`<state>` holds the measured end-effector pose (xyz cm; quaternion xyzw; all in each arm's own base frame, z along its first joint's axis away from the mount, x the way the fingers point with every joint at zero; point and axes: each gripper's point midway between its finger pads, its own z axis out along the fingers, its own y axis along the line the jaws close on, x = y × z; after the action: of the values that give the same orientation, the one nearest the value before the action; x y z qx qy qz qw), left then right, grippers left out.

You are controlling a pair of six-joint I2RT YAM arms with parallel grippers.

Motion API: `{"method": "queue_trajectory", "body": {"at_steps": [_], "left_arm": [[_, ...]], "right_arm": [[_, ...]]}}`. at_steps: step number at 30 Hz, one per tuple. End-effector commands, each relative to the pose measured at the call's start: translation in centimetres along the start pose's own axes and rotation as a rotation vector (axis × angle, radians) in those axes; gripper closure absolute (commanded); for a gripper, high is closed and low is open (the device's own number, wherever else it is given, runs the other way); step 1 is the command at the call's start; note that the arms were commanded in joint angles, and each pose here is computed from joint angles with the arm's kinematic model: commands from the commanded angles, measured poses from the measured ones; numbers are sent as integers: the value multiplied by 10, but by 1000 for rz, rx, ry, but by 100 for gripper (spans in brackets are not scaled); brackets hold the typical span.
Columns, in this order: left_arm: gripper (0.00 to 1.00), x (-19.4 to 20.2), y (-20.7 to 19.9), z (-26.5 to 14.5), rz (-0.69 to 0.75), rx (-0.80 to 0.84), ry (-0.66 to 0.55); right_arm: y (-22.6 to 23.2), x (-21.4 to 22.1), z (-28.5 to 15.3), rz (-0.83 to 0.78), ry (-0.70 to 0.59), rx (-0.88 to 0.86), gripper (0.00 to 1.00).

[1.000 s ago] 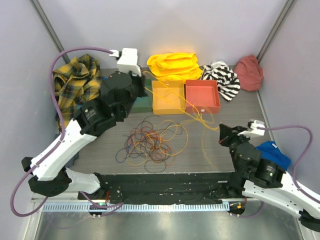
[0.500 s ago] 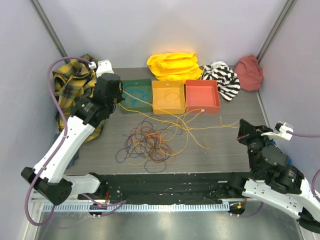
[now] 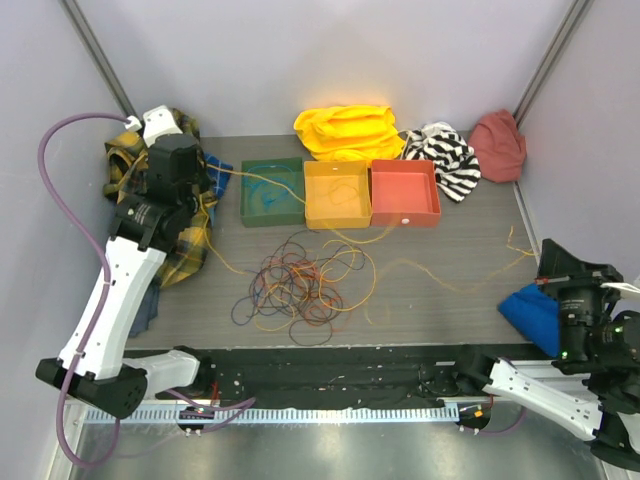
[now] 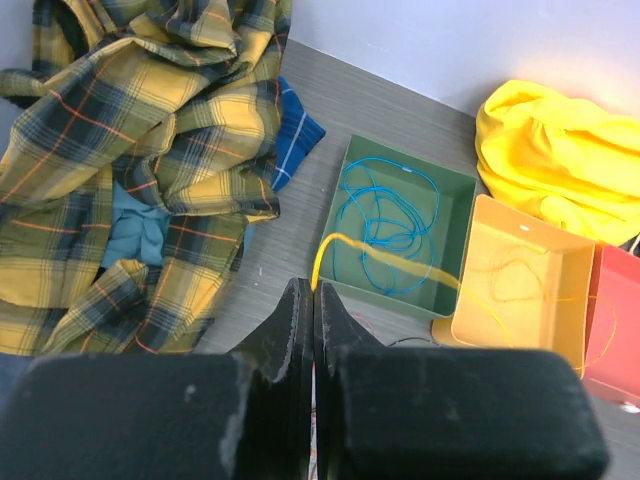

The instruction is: Untangle the cables

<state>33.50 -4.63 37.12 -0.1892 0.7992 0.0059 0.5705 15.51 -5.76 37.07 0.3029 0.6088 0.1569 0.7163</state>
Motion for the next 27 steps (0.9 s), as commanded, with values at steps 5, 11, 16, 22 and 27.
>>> {"method": "queue_trajectory", "body": {"at_steps": [5,11,16,22,27], "left_arm": [[100,-19,-17,-17,-112,125,-24],[100,-50,-71,-45,-216,432,-63],[100,-78,-110,-70,-250,643,-95],[100,-128,-153,-101,-272,849,-200],[100,-156,-181,-104,-287,941,-264]], "right_arm": [[1,2,1,-58,10,6,99],[19,33,4,-79,64,-35,99],[38,65,7,-131,127,-76,99],[56,95,11,-173,172,-100,99],[62,116,13,-200,201,-111,99]]}}
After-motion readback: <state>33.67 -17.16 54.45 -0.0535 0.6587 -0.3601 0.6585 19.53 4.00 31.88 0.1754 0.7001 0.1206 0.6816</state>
